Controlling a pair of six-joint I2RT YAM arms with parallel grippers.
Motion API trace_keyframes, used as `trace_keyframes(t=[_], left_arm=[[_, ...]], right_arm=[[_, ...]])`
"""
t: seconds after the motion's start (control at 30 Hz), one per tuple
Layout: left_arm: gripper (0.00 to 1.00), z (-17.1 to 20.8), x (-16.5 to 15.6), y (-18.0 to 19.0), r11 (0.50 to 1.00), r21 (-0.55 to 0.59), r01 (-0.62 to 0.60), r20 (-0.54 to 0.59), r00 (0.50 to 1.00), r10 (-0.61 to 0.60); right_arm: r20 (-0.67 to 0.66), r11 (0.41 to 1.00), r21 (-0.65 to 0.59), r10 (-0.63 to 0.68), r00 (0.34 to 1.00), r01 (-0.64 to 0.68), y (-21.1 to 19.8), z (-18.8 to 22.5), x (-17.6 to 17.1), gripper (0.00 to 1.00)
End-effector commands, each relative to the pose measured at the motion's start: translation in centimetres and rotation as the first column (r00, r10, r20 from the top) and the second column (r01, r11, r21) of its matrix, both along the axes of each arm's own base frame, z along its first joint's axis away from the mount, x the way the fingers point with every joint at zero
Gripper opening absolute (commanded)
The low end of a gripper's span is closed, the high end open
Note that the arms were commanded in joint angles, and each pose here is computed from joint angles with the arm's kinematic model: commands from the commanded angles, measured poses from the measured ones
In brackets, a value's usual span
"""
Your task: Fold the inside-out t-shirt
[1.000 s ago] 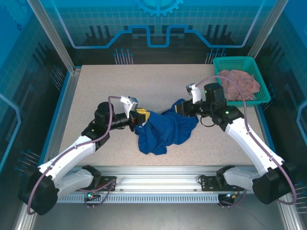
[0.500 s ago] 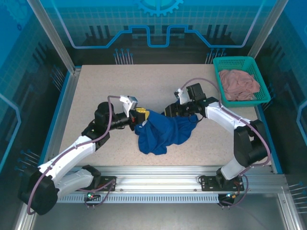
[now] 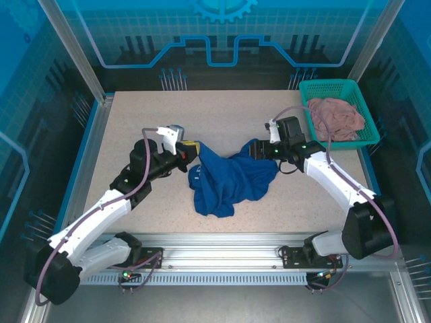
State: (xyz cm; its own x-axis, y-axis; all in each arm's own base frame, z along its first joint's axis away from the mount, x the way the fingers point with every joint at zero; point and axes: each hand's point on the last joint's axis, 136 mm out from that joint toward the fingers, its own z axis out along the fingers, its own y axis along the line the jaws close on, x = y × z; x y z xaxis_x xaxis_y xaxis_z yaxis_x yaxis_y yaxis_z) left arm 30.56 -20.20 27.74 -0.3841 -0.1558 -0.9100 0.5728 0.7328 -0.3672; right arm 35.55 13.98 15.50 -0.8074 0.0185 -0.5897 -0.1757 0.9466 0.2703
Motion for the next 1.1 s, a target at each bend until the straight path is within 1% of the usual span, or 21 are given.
trace_keyframes(t=[0.0, 0.17, 0.27, 0.3, 0.33, 0.4, 0.43, 0.5, 0.53, 0.63, 0.73, 0.83, 0.93, 1.0, 1.07], left_arm=[[0.00, 1.3, 0.6, 1.2, 0.997, -0.019, -0.071, 0.000, 0.997, 0.071], [0.00, 1.4, 0.7, 1.7, 0.995, -0.022, -0.099, -0.010, 0.995, 0.099], [0.00, 1.7, 1.0, 2.3, 0.990, -0.034, -0.137, -0.023, 0.990, 0.136], [0.00, 1.8, 1.2, 2.5, 0.988, -0.041, -0.149, -0.030, 0.989, 0.148], [0.00, 2.0, 1.3, 2.8, 0.985, -0.051, -0.162, -0.035, 0.986, 0.161], [0.00, 2.4, 1.7, 3.4, 0.979, -0.074, -0.188, -0.053, 0.981, 0.185], [0.00, 2.9, 1.8, 3.7, 0.975, -0.092, -0.201, -0.059, 0.979, 0.196], [0.00, 4.0, 2.1, 4.3, 0.967, -0.121, -0.223, -0.059, 0.974, 0.217], [0.00, 4.7, 2.3, 4.7, 0.962, -0.138, -0.237, -0.058, 0.971, 0.231], [0.00, 7.2, 3.0, 6.1, 0.939, -0.200, -0.279, -0.054, 0.960, 0.274], [0.00, 10.3, 3.6, 7.8, 0.910, -0.262, -0.322, -0.037, 0.945, 0.324], [0.00, 13.9, 3.8, 9.7, 0.874, -0.333, -0.354, -0.016, 0.929, 0.370], [0.00, 17.0, 3.7, 11.7, 0.840, -0.390, -0.378, 0.008, 0.911, 0.413], [0.00, 18.7, 3.4, 12.8, 0.825, -0.420, -0.379, 0.035, 0.901, 0.432], [0.00, 19.7, 3.1, 13.4, 0.820, -0.436, -0.370, 0.064, 0.897, 0.438]], right_arm=[[-0.117, 0.978, -0.161, -0.151, 0.982, 0.131, -3.8, -4.4, 0.2, 0.73], [-0.234, 0.978, -0.175, -0.151, 0.960, 0.111, -3.0, -8.3, 1.1, 0.73], [-0.284, 0.981, -0.170, -0.138, 0.949, 0.092, -2.4, -10.4, 1.4, 0.67], [-0.290, 0.981, -0.169, -0.139, 0.947, 0.093, -2.4, -10.9, 1.6, 0.62], [-0.295, 0.982, -0.164, -0.138, 0.945, 0.092, -2.4, -11.3, 1.8, 0.54], [-0.282, 0.982, -0.155, -0.148, 0.948, 0.107, -2.7, -11.1, 2.3, 0.31], [-0.256, 0.981, -0.151, -0.160, 0.953, 0.124, -3.1, -10.4, 2.7, 0.19], [-0.186, 0.978, -0.135, -0.185, 0.965, 0.161, -4.0, -8.3, 3.5, 0.05], [-0.140, 0.976, -0.118, -0.199, 0.970, 0.184, -4.5, -6.7, 3.9, 0.00], [0.012, 0.969, -0.059, -0.239, 0.971, 0.239, -5.7, -1.1, 4.9, 0.00], [0.156, 0.962, 0.005, -0.271, 0.950, 0.274, -6.6, 4.8, 5.2, 0.00], [0.269, 0.955, 0.067, -0.295, 0.917, 0.288, -7.3, 10.3, 4.9, 0.00], [0.345, 0.952, 0.111, -0.308, 0.887, 0.287, -7.6, 14.7, 4.2, 0.00], [0.366, 0.952, 0.130, -0.305, 0.879, 0.276, -7.4, 16.1, 3.6, 0.01], [0.370, 0.951, 0.146, -0.308, 0.876, 0.273, -7.3, 16.3, 3.0, 0.02]])
